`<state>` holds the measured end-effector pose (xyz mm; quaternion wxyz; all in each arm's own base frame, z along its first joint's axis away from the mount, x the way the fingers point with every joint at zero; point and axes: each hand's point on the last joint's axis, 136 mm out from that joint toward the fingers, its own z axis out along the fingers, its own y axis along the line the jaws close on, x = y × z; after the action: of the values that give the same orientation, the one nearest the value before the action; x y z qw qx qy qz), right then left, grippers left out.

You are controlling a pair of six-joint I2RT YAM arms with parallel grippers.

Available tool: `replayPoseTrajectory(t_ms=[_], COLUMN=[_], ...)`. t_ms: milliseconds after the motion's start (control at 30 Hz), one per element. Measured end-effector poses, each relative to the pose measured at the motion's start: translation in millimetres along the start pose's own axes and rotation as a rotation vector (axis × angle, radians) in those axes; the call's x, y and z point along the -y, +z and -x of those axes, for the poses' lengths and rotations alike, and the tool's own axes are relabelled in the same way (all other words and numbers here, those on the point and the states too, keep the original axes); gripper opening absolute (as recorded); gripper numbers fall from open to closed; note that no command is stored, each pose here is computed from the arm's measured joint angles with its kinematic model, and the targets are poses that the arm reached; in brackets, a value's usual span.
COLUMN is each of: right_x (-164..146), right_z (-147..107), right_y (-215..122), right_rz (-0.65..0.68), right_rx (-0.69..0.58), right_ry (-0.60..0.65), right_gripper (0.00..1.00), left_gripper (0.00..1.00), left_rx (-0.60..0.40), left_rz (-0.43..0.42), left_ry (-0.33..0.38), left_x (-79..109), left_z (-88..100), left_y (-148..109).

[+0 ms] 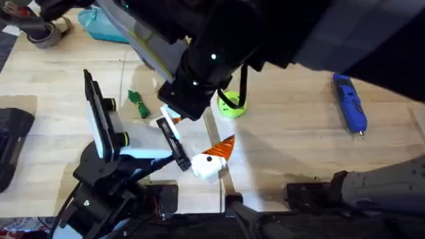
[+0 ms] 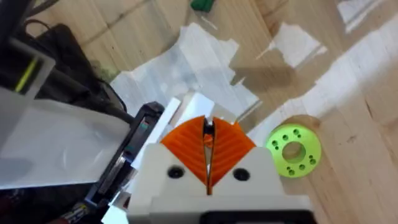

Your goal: Pick up the gripper from the table and insert it into the empty holder that is missing its gripper. Then pick up a screw, insert it into the mounting hole, and use the screwdriver to tighten it. Finally, clean up the table by picking up the vegetable and placing it into the bucket.

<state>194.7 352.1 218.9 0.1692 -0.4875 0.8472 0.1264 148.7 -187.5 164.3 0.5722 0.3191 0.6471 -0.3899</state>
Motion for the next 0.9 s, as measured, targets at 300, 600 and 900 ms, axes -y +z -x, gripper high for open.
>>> replayPoseTrajectory(t_ms=[300,600,900], right_x=[-1.5,-9.0,-8.1], right_z=[3.2,1.7,-0.6], right_y=[0.7,0.4,0.5], right_rz=[0.008,0.053,0.048], right_rx=[0.011,0.006,-0.004], right_ry=[-0.006,-0.020,-0.026], right_gripper=[0.006,0.006,0.251], left_gripper=[0.991,0.991,0.991], left_rx=[0.001,0.000,0.001], left_rz=[-0.001,-0.002,-0.002], left_ry=[-0.003,-0.002,-0.002], left_x=[0.1,0.4,0.4], left_z=[0.1,0.1,0.2], left_y=[0.0,0.0,0.0])
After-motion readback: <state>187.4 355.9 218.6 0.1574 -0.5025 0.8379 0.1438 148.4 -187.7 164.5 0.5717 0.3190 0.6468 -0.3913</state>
